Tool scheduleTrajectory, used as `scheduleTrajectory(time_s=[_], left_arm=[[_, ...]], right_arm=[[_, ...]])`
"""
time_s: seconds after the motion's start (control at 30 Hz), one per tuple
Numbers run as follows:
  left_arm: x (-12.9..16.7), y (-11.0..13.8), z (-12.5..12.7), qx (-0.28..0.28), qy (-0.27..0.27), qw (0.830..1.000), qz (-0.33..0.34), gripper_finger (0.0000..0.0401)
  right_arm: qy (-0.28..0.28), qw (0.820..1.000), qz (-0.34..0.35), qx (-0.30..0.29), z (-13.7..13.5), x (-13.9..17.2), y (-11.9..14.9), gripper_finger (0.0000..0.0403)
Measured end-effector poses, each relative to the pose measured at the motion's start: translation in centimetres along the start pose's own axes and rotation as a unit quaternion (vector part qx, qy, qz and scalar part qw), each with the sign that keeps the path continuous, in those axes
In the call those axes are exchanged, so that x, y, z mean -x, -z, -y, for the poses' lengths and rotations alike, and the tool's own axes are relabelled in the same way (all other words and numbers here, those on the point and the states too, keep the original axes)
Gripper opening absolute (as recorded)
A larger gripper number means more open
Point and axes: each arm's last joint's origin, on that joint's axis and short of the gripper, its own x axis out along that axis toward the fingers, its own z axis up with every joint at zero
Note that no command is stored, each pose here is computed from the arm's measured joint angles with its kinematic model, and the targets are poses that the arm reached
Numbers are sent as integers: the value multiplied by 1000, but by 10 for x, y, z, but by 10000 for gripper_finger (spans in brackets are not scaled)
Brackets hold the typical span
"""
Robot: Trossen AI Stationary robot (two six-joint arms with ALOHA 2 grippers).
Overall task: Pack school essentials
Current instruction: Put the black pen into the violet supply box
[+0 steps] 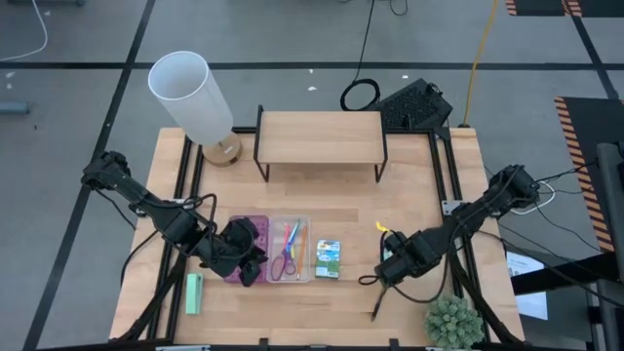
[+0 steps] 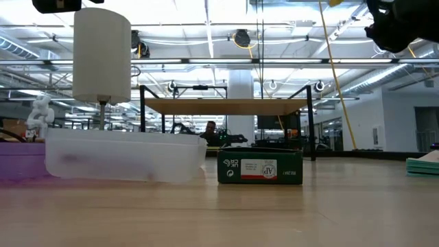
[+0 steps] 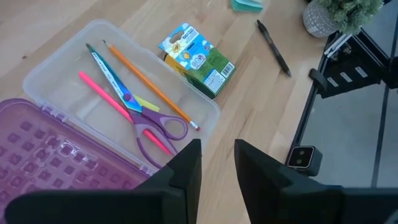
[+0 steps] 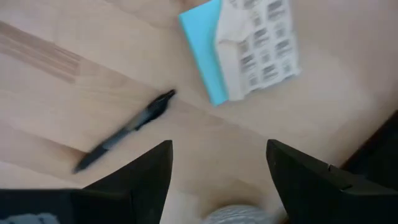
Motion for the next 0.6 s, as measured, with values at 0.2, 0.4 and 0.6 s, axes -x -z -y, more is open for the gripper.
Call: scheduleTrajectory(time_s=[0.2,0.4,0.6], left_arm=[[0,0,0,22,0,1000,1,97],[0,0,0,42,-3,999,8,97],[0,0,0,73,-3,997,8,97]], right_arm=[[35,997,-1,71,8,-6,-15,251],[38,993,-30,106,17,-31,-30,251],[10,989,-45,138,21,-54,-41,251]])
